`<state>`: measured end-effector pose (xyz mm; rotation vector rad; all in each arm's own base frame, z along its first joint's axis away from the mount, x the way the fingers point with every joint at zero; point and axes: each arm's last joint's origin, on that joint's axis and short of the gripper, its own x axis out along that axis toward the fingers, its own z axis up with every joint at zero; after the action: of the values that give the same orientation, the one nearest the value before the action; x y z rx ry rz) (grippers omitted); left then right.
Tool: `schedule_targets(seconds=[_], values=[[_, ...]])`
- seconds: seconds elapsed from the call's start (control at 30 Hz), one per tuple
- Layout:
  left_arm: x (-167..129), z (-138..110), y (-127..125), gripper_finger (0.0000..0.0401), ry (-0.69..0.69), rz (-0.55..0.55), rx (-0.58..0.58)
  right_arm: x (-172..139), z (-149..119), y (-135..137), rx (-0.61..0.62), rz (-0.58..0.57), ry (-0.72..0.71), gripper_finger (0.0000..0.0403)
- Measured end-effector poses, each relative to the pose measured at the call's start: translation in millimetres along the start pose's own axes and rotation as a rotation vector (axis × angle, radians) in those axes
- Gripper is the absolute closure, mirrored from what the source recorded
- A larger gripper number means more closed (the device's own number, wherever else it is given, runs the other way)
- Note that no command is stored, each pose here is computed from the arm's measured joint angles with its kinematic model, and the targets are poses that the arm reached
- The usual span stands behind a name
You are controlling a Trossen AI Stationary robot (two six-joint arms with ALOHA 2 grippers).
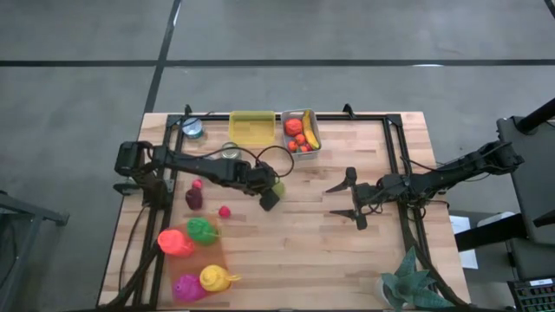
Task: Pick & Place Food Item
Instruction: Put the green pear into the gray bin
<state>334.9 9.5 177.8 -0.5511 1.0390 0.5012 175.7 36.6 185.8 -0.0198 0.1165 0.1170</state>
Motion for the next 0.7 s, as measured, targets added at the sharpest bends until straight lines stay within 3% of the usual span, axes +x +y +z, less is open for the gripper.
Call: schedule_targets(seconds=[0.37, 0.7], values=[[-11, -5, -25, 0.0105, -0.022, -0.055, 0.02, 0, 0, 0, 0.0, 0.0, 0.0, 0.0097], [-15, -8, -33, 0.0018, -0.065, -0.026, 0.076, 0, 0, 0, 0.0, 0.0, 0.0, 0.0097]])
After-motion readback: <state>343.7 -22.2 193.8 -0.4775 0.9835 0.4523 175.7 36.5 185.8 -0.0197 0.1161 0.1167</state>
